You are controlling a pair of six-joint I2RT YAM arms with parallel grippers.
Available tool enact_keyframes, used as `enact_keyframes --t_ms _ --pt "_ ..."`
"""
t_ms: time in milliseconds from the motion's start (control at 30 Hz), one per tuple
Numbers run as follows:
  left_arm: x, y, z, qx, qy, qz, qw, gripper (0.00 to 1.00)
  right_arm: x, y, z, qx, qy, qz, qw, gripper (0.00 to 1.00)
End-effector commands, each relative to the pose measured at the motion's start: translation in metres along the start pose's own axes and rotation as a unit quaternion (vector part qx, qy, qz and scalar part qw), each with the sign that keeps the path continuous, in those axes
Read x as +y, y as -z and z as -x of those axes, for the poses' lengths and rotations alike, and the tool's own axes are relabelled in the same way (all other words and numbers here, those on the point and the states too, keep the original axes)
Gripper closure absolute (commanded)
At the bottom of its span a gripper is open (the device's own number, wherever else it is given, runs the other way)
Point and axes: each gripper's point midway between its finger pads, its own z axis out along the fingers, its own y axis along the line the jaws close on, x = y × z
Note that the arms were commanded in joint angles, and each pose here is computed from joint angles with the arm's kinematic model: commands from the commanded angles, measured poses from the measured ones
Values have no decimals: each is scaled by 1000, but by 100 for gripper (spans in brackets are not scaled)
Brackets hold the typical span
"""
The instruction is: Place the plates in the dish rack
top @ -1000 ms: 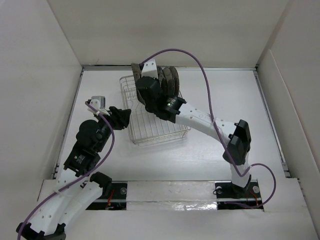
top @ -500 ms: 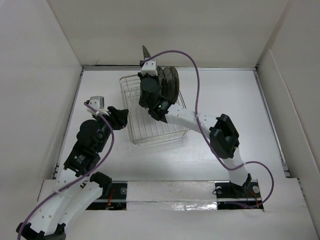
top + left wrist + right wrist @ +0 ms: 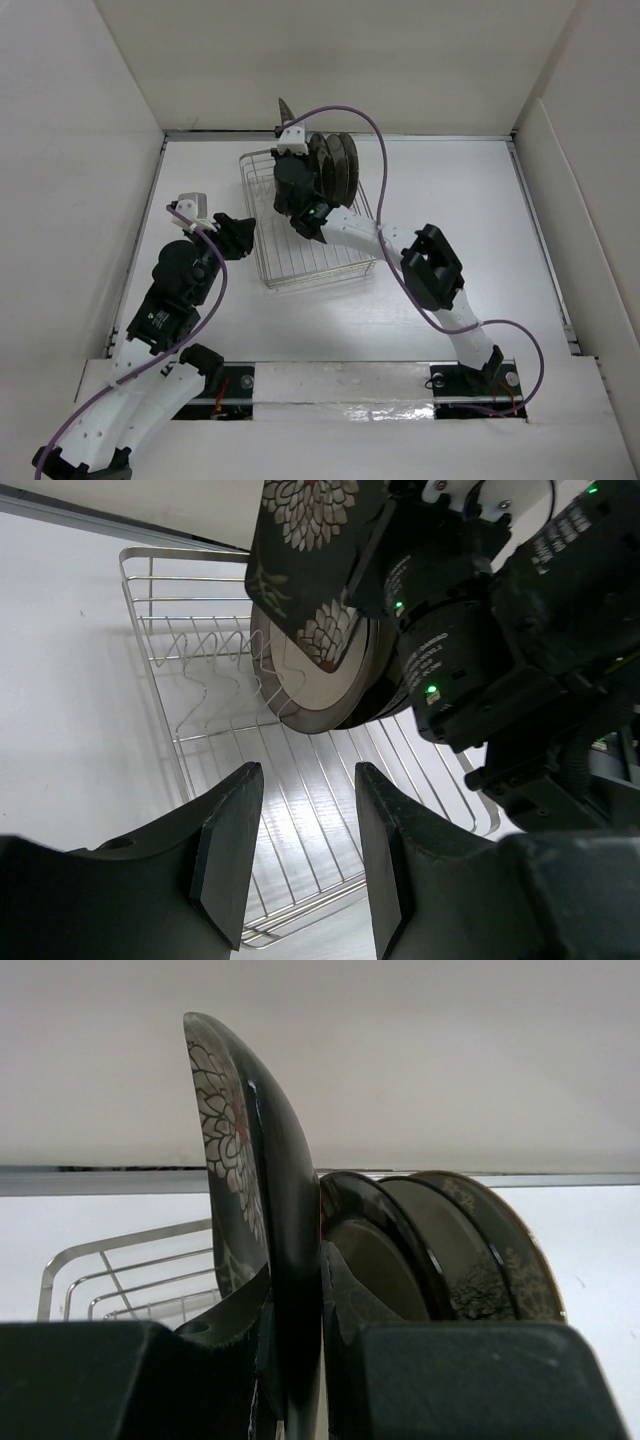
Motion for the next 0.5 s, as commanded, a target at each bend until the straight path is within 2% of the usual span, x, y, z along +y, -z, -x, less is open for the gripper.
enact_keyframes --t_ms 0,467 --pt "-12 4 25 -34 8 -18 999 62 -3 -5 68 -68 -140 -8 988 100" --pt "-13 5 25 -35 10 -23 999 62 10 3 21 -49 -119 -8 992 100"
